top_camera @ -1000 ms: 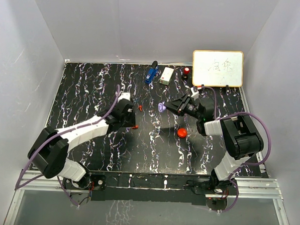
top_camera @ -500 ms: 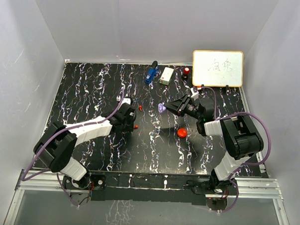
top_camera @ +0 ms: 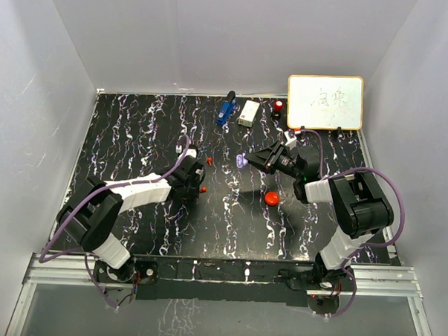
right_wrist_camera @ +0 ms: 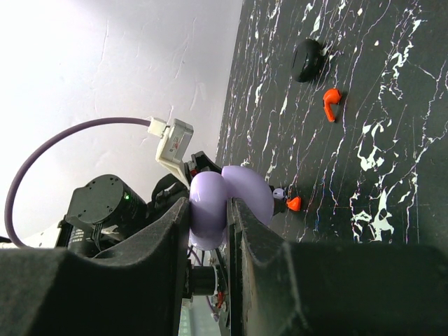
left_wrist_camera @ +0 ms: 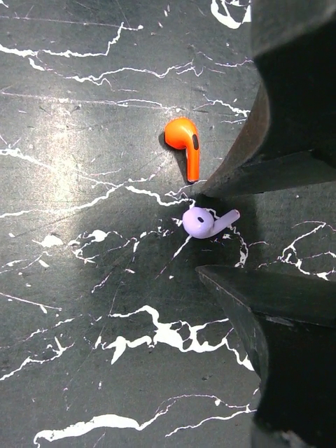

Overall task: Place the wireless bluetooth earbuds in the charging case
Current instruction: Pick up the earbud from the center of the board.

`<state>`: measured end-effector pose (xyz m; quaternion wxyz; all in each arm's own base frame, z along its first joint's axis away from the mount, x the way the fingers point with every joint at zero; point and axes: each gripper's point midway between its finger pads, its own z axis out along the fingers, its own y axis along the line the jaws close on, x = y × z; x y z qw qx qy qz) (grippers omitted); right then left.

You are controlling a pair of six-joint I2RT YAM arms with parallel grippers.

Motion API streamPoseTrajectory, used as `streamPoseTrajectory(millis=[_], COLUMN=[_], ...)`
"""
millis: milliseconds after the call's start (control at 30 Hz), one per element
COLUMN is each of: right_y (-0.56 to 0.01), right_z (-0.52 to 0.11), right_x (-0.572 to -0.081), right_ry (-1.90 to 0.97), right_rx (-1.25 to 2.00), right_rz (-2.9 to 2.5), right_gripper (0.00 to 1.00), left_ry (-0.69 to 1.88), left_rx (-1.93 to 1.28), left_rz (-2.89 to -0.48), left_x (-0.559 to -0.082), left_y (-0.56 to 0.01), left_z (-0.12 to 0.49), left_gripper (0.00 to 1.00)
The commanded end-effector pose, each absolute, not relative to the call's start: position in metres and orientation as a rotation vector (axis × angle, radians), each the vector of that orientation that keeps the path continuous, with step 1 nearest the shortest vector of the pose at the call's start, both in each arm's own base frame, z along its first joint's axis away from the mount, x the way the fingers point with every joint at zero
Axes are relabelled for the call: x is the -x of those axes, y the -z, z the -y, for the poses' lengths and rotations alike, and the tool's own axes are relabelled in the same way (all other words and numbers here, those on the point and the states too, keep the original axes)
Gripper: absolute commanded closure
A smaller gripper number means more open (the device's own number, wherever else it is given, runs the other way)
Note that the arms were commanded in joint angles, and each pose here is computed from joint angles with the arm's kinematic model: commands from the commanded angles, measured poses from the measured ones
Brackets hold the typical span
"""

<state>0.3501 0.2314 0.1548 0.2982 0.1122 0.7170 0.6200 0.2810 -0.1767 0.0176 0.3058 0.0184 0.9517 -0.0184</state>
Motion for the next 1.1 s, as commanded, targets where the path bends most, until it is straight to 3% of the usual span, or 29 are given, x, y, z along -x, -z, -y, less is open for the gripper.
streamPoseTrajectory(millis=[0, 633, 1067], right_y=[-0.171, -0.171, -0.171], right_z=[-0.233, -0.233, -0.233], right_x=[-0.35, -0.351, -0.35], right_ry=[-1.653, -1.658, -1.666], right_rx=[-0.221, -0.224, -0.227], right_rz=[-1.842, -1.84, -1.836], right_gripper=[1.0, 1.0, 1.0], left_ry=[0.043, 0.054, 0.223], left_rx=[-0.052, -0.086, -0.162], left_rz=[-2.527, -2.562, -2.535], left_x=[-0.282, -0.282, -0.283], left_y=[-0.014, -0.005, -0.015], left_z=[0.176, 0.183, 0.207], left_gripper=[0.59, 0.64, 0.64])
